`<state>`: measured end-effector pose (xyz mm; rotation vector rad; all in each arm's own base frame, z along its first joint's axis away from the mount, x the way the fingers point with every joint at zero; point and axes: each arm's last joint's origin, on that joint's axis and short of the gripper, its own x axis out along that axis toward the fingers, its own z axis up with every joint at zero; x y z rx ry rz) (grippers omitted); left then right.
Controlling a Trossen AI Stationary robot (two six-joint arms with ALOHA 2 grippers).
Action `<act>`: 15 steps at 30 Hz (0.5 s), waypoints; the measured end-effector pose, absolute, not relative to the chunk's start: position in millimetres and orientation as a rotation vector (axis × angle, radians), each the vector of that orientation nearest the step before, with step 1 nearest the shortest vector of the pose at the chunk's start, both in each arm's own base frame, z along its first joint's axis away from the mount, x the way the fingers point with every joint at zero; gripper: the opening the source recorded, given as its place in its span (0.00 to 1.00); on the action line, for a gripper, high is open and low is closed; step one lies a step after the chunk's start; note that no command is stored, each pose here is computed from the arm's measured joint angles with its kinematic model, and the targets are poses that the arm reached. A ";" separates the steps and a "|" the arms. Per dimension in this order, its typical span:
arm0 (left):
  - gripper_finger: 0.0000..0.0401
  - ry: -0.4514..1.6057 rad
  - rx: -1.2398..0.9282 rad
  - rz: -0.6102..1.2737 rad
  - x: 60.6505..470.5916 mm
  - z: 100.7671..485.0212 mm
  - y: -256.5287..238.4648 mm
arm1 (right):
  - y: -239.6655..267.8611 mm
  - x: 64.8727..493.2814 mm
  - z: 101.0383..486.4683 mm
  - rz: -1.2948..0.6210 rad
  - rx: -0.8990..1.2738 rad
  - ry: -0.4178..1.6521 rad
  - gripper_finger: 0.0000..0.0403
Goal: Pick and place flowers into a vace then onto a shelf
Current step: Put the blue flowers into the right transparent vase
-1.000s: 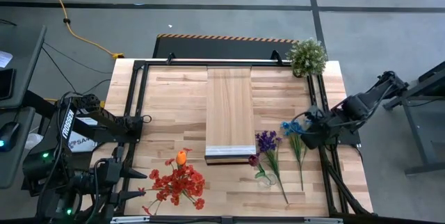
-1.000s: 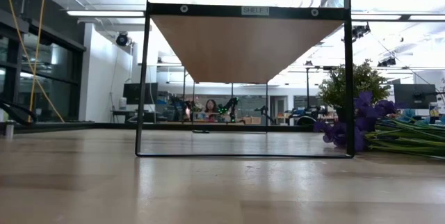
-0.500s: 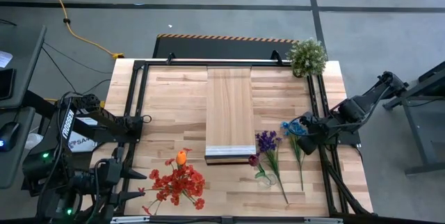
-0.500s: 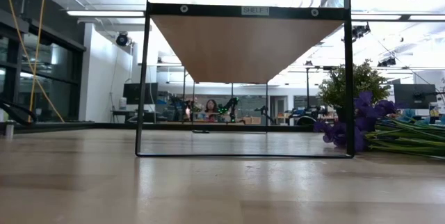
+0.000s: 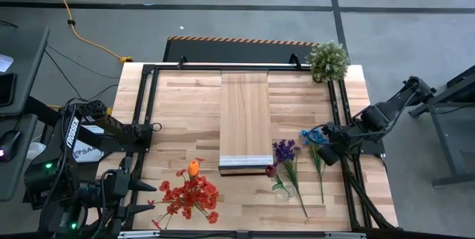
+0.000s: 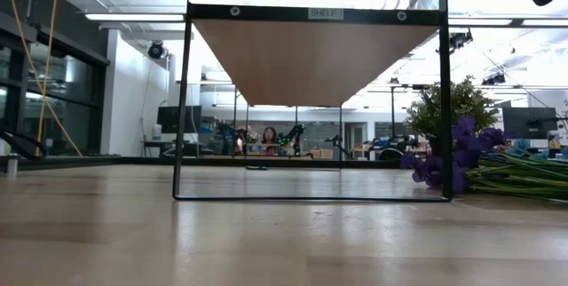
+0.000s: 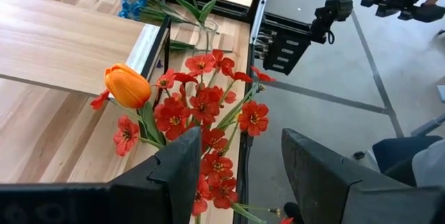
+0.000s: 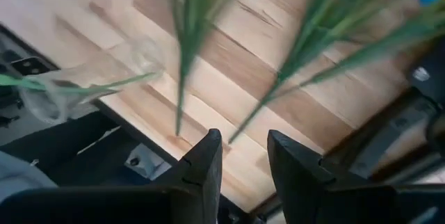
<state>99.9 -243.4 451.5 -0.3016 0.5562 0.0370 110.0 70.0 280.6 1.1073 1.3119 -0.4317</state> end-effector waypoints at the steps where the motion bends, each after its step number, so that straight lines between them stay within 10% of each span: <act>1: 0.58 0.556 -0.302 0.037 99.9 451.5 -243.4 | 69.8 109.3 280.0 -0.446 1.112 1.325 0.27; 15: 0.58 0.571 -0.303 0.031 99.7 451.1 -243.7 | 77.4 119.5 270.3 -0.544 1.117 1.409 0.27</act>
